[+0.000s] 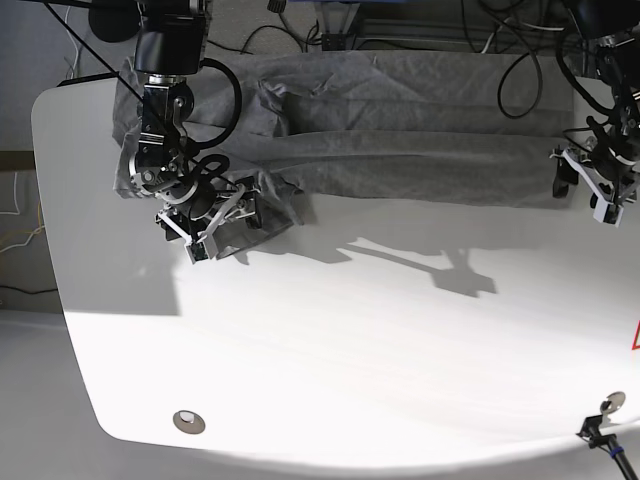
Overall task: Fold the T-shirt properly
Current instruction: 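Lower the folded hem onto the shirt and open both grippers, then pinch the folded shirt's side edges with both grippers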
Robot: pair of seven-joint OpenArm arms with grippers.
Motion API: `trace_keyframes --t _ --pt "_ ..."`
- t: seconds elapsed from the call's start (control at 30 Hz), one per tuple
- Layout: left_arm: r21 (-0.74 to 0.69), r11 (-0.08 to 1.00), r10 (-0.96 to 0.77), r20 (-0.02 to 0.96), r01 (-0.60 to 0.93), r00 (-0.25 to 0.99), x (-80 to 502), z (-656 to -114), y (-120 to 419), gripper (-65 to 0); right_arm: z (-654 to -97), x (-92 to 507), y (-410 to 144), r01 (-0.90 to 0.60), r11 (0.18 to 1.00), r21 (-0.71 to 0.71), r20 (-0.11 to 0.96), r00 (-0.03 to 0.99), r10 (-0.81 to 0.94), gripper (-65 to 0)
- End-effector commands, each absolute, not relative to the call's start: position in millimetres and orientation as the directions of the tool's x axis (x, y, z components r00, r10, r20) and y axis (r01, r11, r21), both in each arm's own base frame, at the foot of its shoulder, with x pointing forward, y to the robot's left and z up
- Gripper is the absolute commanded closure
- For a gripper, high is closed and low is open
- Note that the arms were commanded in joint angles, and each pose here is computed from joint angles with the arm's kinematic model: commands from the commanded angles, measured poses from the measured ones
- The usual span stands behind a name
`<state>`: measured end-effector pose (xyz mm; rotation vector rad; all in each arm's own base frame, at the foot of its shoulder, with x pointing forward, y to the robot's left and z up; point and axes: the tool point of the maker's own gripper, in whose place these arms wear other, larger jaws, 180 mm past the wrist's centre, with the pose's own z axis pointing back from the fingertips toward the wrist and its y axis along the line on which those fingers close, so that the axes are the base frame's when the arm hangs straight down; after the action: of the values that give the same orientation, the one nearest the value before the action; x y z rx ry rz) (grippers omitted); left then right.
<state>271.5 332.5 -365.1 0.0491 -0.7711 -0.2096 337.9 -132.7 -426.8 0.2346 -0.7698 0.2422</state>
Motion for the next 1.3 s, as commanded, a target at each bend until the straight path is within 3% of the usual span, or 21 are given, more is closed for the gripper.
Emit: trace_keyframes --t 0.0,0.07,0.2,0.23,0.53,0.8,0.97,1.27 --pt "0.143 0.976 -0.217 0.72 0.165 0.66 282 -349 338 -42.2 -436 328 -134 -0.306 0.944 0.12 0.668 0.728 0.151 -49.4" --pt "0.143 0.975 -0.219 0.72 0.168 0.659 282 -349 337 -42.2 -436 328 -134 -0.306 0.944 0.121 0.667 0.729 0.151 -37.8" --pt "0.14 0.974 -0.224 0.718 0.178 0.659 283 -351 334 -42.2 -434 331 -134 -0.306 0.944 0.119 0.673 0.724 0.151 -4.9" --pt "0.14 0.974 -0.223 0.717 0.177 0.66 282 -351 334 -42.2 -431 335 -134 -0.308 0.944 0.115 0.679 0.718 0.151 0.0" --pt "0.14 0.974 -0.223 0.717 0.177 0.66 282 -351 334 -42.2 -360 350 -119 -0.413 0.911 -0.004 0.726 0.625 0.286 0.0" --pt "0.14 0.974 -0.224 0.718 0.178 0.659 283 -351 334 -42.2 -334 295 -116 -0.522 0.841 -0.144 0.606 0.626 0.492 0.0" --pt "0.124 0.979 -0.203 0.711 0.164 0.673 283 -357 337 -42.2 -355 251 -104 -0.58 0.814 0.011 0.553 0.682 0.478 0.0" --pt "0.094 0.986 -0.164 0.702 0.138 0.692 284 -368 343 -42.2 -342 199 -76 -0.689 0.648 0.325 0.629 0.669 0.395 0.0"
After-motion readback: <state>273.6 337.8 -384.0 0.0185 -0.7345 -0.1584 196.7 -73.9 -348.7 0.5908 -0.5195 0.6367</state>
